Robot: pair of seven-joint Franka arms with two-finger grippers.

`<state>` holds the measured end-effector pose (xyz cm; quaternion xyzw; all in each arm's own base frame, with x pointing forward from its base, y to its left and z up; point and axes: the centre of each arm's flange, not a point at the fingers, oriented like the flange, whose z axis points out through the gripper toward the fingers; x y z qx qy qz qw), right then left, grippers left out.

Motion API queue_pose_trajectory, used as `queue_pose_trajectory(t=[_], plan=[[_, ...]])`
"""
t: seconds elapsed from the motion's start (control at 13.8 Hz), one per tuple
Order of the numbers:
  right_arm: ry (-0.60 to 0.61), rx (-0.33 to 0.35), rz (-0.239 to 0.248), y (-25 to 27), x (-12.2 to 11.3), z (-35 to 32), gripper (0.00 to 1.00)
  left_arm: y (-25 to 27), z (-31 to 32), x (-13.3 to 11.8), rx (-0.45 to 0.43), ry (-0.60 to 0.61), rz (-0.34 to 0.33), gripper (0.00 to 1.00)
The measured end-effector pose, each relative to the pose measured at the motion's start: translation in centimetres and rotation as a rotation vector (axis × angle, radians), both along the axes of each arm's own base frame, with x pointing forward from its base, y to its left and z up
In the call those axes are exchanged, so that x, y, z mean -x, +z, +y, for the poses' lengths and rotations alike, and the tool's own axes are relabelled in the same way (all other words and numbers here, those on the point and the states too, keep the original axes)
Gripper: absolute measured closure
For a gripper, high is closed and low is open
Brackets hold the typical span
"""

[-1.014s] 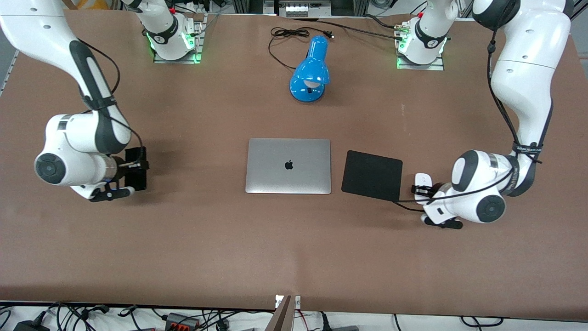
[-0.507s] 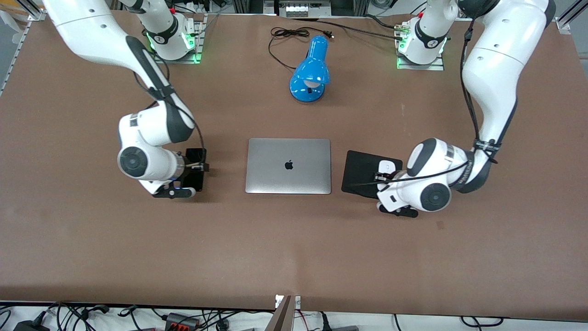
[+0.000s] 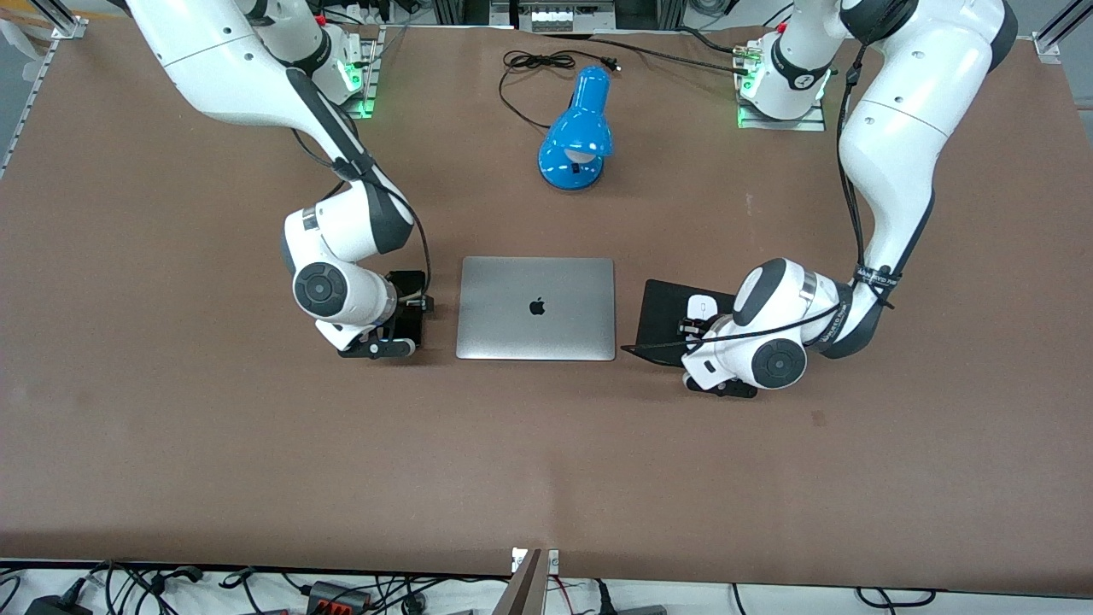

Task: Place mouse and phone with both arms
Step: 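Carry the phone beside the laptop while the left gripper lowers mouse onto pad, then open the right gripper on the phone while the left gripper lifts away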

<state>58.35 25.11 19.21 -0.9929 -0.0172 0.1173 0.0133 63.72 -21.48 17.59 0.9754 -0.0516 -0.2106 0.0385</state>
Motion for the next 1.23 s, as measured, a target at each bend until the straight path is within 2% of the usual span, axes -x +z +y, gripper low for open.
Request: queue_pose_trajectory(t=[0.07,0.36,0.58,0.8,0.94,1.16,1.23], plan=[[0.003,-0.001,0.0,-0.3,0.1,0.2,0.22,-0.1,0.1,0.0,0.0,0.002,-0.001,0.35],[0.006,-0.005,-0.004,-1.7,0.3,0.6,0.22,1.1,1.2,-0.6,-0.011,0.02,0.005,0.01],[0.017,-0.007,-0.006,-1.9,0.4,1.3,0.22,7.1,4.3,-1.7,-0.049,0.051,0.004,0.0],[0.034,-0.008,-0.008,-1.8,0.8,2.4,0.22,14.9,9.9,-2.4,-0.075,0.107,-0.051,0.0],[0.039,-0.007,-0.005,-2.0,1.0,2.7,0.22,18.3,12.7,-1.6,-0.072,0.133,-0.084,0.0],[0.037,-0.005,-0.004,-2.2,0.9,2.6,0.21,20.7,13.2,1.2,-0.057,0.132,-0.135,0.0],[0.037,-0.006,-0.005,-2.1,0.9,2.6,0.14,21.6,13.3,2.0,-0.057,0.13,-0.141,0.0]])
